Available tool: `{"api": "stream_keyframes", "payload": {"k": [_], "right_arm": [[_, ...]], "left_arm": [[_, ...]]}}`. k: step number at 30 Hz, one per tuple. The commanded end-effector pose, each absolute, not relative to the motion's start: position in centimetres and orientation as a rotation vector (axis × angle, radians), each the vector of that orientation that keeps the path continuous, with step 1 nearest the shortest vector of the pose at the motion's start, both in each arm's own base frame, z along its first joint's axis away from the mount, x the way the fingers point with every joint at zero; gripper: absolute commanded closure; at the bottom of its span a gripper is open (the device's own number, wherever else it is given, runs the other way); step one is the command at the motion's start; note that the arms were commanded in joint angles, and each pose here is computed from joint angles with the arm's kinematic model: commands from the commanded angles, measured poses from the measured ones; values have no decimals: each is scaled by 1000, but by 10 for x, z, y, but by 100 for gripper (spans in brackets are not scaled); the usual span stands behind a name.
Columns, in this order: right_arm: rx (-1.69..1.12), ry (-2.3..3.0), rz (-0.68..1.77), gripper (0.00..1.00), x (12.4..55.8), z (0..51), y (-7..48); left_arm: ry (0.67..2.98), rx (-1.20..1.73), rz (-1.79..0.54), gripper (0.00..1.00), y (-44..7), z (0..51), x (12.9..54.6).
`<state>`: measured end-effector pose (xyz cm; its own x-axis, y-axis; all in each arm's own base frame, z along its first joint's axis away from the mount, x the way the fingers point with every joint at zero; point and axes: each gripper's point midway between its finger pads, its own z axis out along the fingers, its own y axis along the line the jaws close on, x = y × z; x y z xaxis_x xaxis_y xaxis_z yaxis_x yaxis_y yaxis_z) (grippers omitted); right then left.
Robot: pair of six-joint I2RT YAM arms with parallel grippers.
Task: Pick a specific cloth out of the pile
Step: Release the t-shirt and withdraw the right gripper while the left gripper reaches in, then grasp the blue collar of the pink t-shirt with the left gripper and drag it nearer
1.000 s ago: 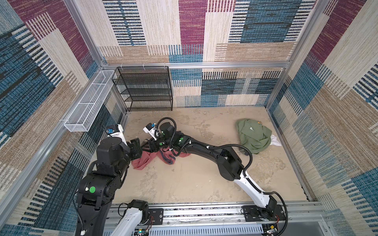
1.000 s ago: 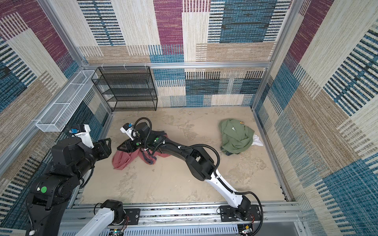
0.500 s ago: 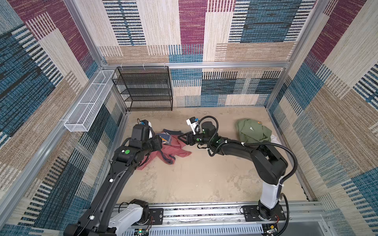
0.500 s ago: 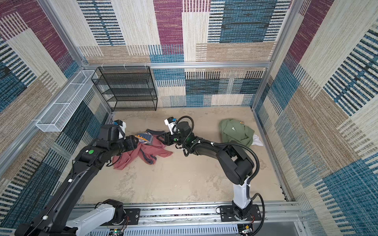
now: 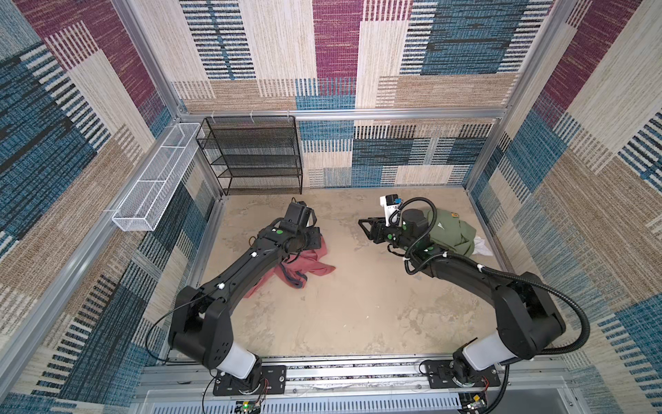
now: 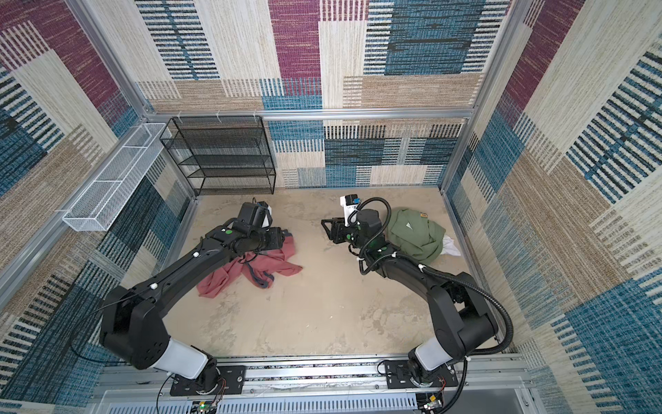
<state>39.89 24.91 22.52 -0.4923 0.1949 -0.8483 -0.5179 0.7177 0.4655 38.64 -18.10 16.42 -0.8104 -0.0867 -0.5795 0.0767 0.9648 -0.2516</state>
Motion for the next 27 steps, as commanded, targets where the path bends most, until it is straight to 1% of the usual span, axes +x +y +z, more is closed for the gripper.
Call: {"api": "stream_keyframes", "payload": {"k": [1,5,7,9,17,27], "right_arm": [[-228,1892,819,49,400,227,229],[-183,1890,809,48,400,230,206],[-171,1885,794,44,399,229,198],[-160,1881,789,42,399,229,192],[-156,1904,804,42,405,220,189],[-142,1939,830,42,407,205,190]], "left_arm": [[2484,-27,-309,43,-184,152,405],[2516,-29,-287,45,-190,130,420],[2529,-33,-267,45,-191,121,426],[2548,-42,-237,44,-190,111,431],[2594,-38,-90,43,-181,90,444],[2666,-18,-31,44,-186,57,456]]}}
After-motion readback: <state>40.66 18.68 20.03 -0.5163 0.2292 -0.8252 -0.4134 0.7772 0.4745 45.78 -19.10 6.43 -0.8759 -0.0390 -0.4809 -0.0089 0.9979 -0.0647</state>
